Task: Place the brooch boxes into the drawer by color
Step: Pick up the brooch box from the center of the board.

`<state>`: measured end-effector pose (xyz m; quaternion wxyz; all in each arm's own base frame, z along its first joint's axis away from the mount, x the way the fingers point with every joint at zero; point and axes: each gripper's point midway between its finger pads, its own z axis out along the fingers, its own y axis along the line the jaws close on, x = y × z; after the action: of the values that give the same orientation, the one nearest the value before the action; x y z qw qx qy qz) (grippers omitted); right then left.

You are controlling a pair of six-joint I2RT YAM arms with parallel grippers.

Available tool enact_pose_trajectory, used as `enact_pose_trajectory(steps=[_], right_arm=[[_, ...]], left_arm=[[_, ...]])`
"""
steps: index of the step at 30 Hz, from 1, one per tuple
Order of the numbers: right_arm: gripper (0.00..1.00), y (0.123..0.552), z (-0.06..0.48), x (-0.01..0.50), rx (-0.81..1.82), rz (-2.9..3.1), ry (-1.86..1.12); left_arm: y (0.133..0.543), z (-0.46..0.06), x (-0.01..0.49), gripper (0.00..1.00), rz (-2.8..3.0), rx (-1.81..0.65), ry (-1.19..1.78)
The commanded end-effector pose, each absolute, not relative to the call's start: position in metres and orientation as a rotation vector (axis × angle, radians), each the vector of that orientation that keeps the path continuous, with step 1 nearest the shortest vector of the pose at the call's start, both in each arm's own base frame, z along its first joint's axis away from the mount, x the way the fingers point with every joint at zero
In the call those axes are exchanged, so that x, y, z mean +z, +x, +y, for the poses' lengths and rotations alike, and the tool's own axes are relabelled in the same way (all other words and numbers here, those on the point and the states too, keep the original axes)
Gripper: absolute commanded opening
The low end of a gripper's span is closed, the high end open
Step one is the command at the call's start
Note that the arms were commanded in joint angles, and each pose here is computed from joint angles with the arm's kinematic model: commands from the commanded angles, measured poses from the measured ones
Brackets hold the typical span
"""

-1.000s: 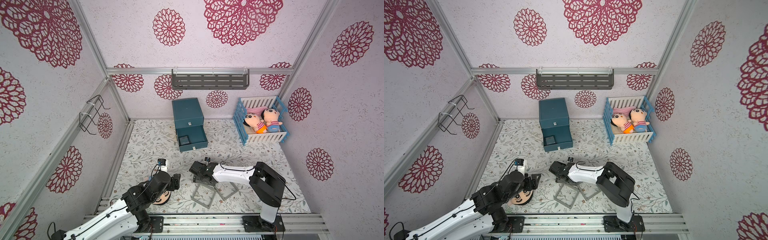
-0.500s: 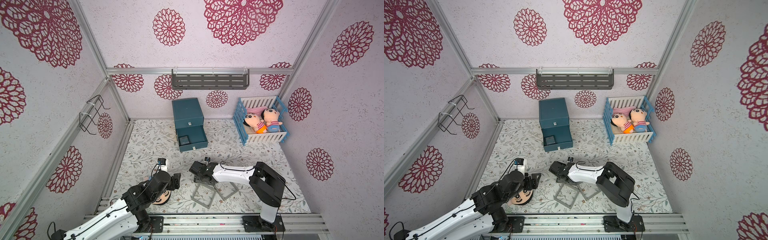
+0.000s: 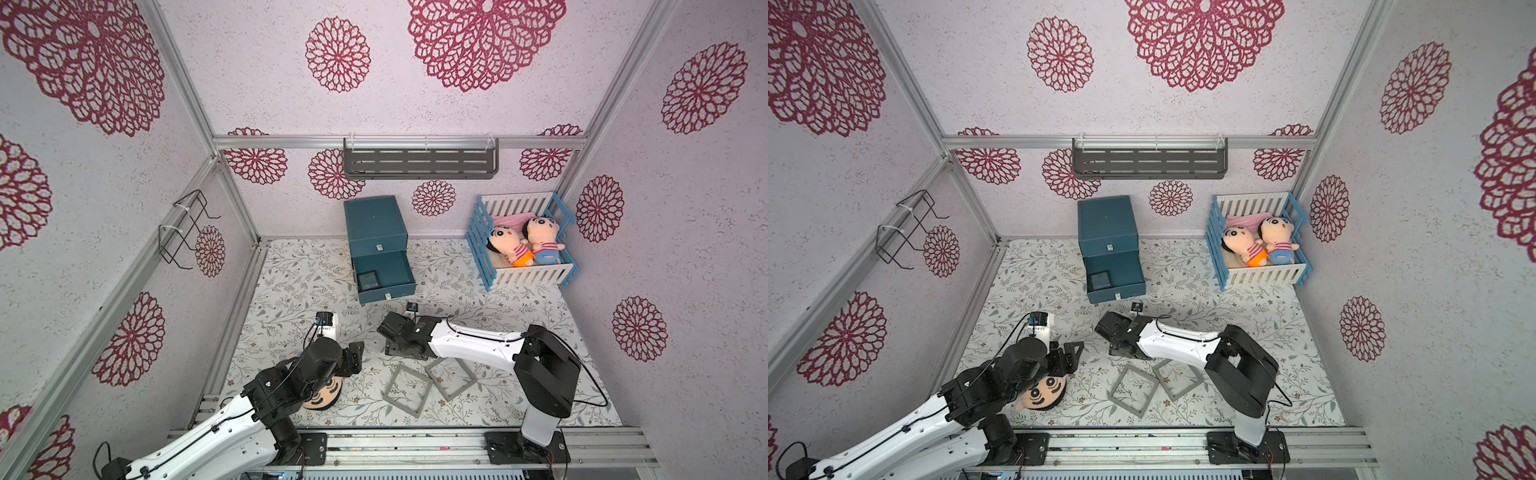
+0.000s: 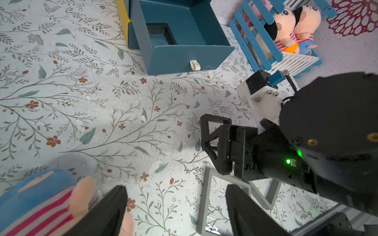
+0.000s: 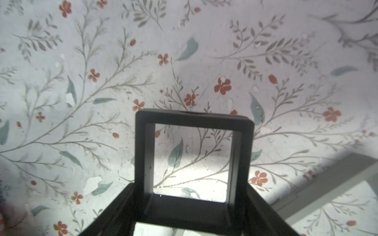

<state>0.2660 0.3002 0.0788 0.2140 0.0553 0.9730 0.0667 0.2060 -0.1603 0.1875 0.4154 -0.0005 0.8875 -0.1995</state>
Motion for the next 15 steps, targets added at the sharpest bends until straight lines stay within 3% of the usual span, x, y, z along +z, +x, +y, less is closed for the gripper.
enact_pose_trajectory(steps=[1, 15], right_arm=[[0.54, 0.289, 0.290, 0.131, 0.210, 2.596, 0.120], [0.53, 0.347, 0.288, 0.201, 0.188, 2.527, -0.093]], left_arm=[[0.212, -0.170, 0.207, 0.85, 2.199, -0.544, 0.002], [0.262, -0.164, 0.234, 0.84, 2.232, -0.573, -0.074]])
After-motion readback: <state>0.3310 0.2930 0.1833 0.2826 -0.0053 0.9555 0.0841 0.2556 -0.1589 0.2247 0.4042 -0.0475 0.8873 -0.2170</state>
